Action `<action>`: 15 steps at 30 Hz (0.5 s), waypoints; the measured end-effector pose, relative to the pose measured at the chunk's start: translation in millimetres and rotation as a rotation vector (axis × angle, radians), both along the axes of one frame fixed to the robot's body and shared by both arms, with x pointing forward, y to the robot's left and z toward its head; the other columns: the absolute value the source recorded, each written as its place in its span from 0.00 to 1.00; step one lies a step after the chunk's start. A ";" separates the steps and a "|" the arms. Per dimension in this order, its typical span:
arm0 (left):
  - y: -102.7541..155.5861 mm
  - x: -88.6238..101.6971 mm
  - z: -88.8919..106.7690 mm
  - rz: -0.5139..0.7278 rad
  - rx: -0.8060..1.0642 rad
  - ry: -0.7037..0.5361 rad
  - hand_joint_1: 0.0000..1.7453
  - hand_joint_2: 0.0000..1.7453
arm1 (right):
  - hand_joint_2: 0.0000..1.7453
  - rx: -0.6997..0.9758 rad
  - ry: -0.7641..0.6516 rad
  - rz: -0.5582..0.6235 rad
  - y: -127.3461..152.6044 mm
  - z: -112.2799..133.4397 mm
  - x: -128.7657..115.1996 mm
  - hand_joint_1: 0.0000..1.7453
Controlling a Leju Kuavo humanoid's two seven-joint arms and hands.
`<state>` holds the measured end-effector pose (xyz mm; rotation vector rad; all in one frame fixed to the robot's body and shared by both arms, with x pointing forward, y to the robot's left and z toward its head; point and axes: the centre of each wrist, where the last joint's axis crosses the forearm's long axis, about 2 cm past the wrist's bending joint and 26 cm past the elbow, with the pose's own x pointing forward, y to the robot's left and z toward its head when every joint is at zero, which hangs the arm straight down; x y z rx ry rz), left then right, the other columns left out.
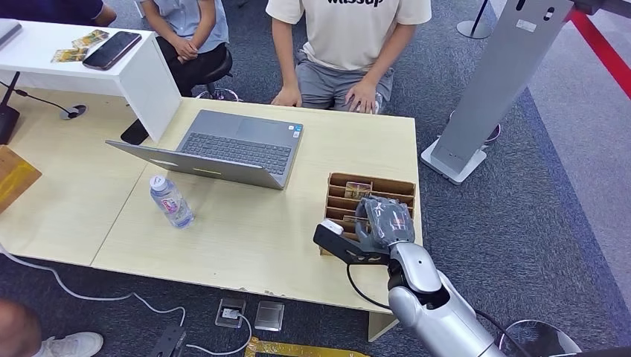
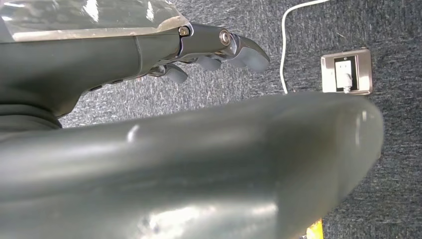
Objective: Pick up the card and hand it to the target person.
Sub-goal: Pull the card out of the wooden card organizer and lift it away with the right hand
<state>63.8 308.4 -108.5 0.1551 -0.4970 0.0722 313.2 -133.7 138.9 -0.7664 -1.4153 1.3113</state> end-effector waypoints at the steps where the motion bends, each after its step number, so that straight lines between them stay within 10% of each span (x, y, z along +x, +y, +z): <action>1: 0.2 0.1 0.0 0.000 0.000 0.000 0.00 0.00 | 1.00 -0.001 0.001 -0.001 -0.2 -0.5 0.0 0.56; 9: 2.5 0.5 0.2 -0.004 0.005 -0.001 0.00 0.00 | 1.00 -0.005 0.011 -0.001 -1.5 -3.6 0.5 0.49; 15: 2.8 0.4 0.2 -0.004 0.006 -0.001 0.00 0.00 | 1.00 -0.004 0.018 0.003 -1.7 -5.0 0.8 0.74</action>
